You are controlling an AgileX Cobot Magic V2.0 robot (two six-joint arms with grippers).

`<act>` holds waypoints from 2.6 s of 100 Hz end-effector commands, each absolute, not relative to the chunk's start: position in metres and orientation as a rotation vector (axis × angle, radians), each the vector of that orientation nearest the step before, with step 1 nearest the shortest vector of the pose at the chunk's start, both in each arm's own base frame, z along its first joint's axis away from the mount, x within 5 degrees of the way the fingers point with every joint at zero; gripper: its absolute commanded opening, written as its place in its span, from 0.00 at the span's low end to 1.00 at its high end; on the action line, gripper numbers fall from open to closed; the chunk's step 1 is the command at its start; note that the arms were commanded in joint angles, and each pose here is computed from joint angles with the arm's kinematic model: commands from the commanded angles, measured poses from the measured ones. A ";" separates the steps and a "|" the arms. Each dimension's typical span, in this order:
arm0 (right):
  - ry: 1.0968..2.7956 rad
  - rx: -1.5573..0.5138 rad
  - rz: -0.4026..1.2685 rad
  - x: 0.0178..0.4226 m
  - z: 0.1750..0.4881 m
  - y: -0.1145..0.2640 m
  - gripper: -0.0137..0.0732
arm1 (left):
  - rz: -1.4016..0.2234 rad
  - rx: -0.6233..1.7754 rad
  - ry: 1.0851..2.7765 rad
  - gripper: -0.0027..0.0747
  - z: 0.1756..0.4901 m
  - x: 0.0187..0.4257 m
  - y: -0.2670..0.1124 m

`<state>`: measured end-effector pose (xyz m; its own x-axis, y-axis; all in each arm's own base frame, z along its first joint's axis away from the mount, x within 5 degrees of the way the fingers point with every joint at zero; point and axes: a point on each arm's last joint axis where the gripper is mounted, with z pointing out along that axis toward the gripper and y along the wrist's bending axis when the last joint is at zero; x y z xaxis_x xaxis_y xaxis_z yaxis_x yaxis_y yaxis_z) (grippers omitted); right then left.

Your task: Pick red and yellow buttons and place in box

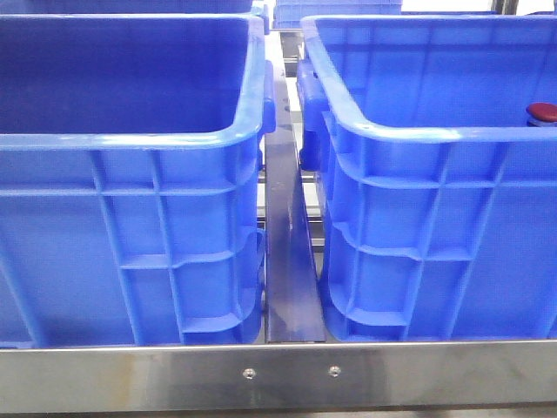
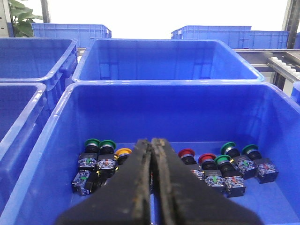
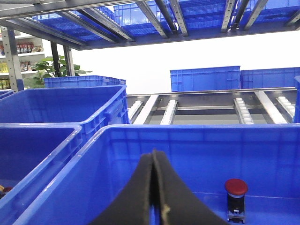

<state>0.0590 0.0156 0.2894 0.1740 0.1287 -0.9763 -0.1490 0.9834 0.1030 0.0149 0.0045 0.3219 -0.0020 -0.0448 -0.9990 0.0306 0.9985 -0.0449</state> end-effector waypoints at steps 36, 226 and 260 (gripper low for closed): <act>1.360 -0.013 0.222 0.058 0.298 0.017 0.09 | -0.072 -0.014 1.488 0.01 0.335 0.014 0.004; 1.365 -0.017 0.229 0.059 0.298 0.017 0.09 | 0.020 -0.014 1.479 0.01 0.208 0.054 0.001; 1.365 -0.017 0.229 0.059 0.298 0.017 0.09 | 0.020 -0.014 1.479 0.01 0.208 0.054 0.001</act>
<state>0.0589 0.0161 0.2892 0.1730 0.1317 -0.9761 -0.1554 0.9823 0.1050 0.0560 0.0020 0.2054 0.0009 0.0141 -0.9999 -0.0325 0.9994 0.0141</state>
